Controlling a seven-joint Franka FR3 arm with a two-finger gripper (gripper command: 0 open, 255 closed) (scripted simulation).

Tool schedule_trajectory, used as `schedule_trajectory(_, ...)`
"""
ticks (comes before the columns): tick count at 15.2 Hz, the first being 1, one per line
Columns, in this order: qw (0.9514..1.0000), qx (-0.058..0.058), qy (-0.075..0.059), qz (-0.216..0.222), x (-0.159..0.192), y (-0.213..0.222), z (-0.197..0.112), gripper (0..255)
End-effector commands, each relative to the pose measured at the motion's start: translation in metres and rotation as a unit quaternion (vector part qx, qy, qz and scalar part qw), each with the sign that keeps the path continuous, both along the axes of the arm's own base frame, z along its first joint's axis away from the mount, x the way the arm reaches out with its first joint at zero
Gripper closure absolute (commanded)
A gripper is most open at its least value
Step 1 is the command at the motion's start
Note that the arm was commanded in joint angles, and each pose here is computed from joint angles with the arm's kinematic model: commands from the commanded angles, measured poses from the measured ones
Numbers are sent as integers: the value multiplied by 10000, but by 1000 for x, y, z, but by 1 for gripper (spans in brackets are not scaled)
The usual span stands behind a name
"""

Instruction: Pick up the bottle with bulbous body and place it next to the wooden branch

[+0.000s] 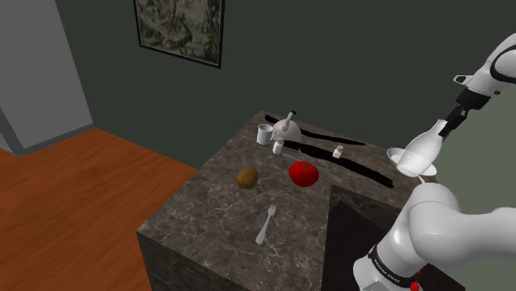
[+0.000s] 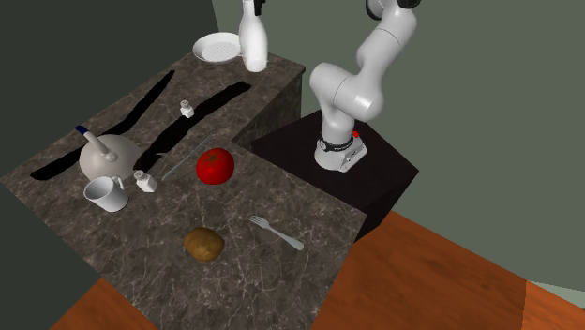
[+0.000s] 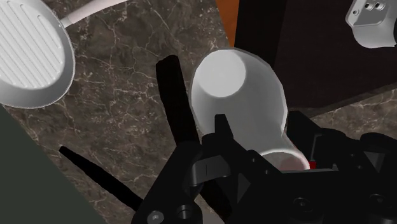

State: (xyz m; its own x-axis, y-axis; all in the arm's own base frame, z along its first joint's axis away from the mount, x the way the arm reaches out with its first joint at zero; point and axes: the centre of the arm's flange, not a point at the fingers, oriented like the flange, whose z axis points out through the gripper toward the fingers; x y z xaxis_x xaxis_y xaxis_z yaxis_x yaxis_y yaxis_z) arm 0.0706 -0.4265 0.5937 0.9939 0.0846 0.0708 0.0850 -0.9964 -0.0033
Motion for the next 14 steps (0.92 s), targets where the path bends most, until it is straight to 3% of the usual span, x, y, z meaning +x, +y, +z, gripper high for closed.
schedule_trajectory(1, 10000, -3, -2, 1, 0, 1, -10, 255)
schedule_trajectory(14, 10000, -3, -2, 1, 0, 1, -79, 255)
